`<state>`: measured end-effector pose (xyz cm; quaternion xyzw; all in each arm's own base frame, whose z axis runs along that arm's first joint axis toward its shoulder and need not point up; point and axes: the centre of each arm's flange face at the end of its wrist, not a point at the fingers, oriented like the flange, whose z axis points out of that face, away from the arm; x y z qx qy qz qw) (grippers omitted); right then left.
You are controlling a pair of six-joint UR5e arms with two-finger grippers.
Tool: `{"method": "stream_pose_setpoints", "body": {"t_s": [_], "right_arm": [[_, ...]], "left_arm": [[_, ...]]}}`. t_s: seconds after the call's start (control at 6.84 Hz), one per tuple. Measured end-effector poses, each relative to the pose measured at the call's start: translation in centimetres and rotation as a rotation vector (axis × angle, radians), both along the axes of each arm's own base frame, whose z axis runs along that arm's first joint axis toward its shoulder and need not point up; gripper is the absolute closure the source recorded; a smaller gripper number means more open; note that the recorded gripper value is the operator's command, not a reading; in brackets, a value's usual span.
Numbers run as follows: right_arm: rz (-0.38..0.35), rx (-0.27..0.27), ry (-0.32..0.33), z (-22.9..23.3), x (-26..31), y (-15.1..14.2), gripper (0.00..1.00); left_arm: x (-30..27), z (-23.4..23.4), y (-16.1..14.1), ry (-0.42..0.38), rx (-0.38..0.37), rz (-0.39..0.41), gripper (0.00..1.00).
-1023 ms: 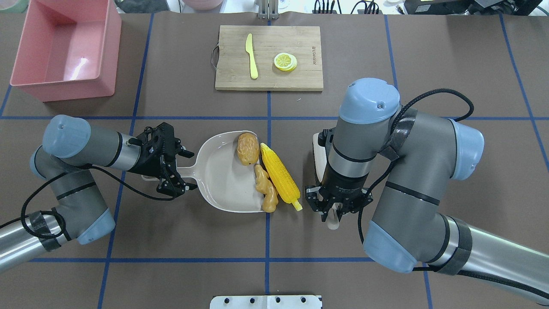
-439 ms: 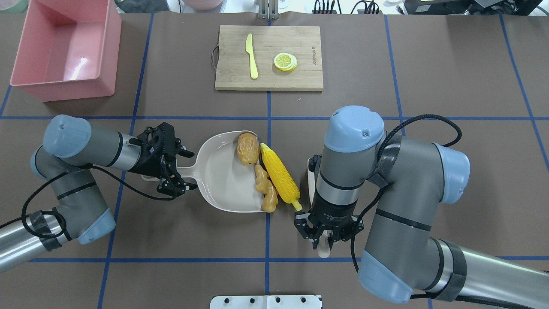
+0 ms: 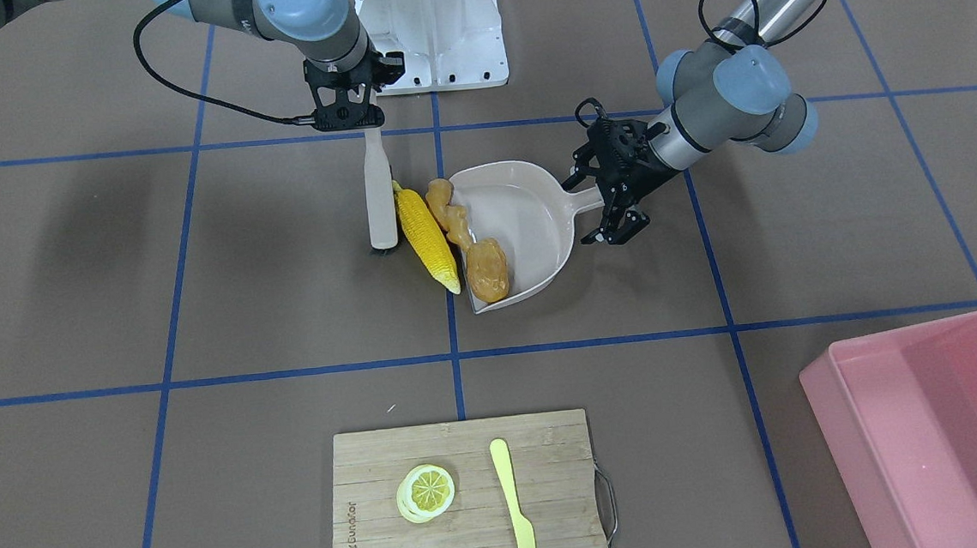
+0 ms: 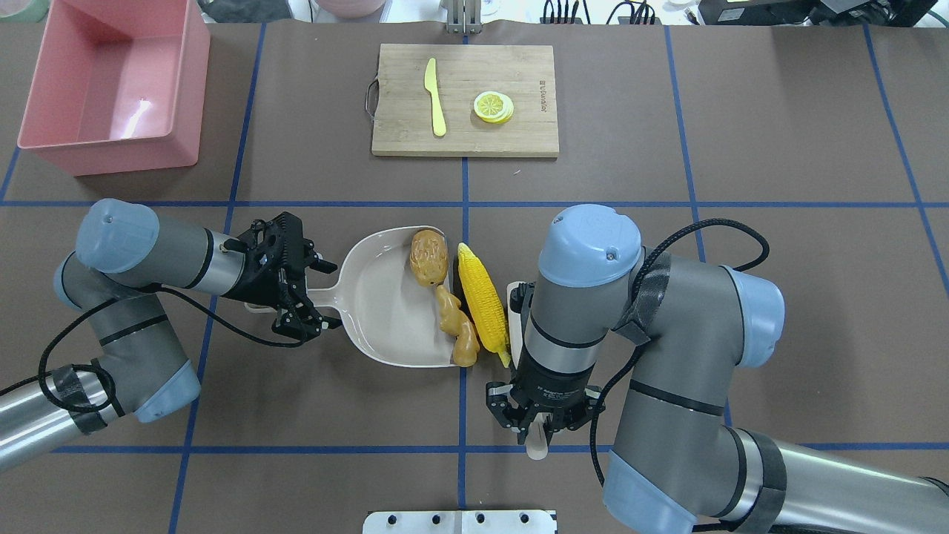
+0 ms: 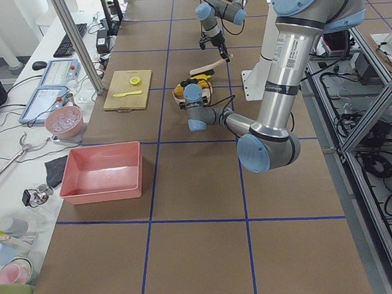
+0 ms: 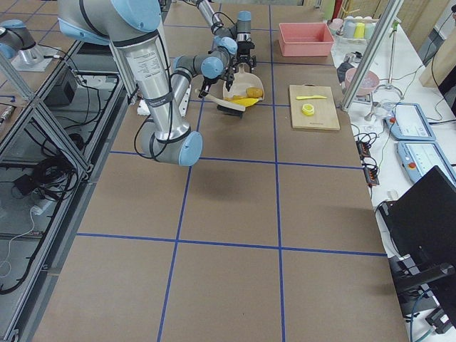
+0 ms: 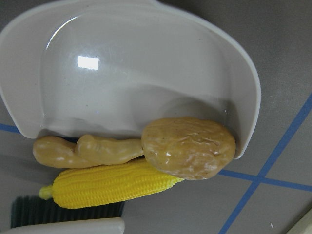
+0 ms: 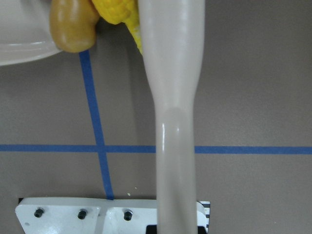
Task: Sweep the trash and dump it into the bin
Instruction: 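Sweep the items farther into the dustpan with the brush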
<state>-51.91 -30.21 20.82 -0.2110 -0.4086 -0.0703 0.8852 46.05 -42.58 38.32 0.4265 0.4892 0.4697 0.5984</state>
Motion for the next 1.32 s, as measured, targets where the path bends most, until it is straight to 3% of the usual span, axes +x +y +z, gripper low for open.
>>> {"method": "stream_pose_setpoints", "body": {"t_s": [0.58,1.32], "right_arm": [[0.052,-0.016,-0.048,-3.9,-3.6,-2.9,1.00],[0.052,-0.021,-0.081,-8.2,-6.9,-3.5,1.00]], "left_arm": [[0.0,0.0,0.1,0.000,0.000,-0.001,0.02],[0.1,0.0,0.1,-0.002,0.003,-0.015,0.02]]}}
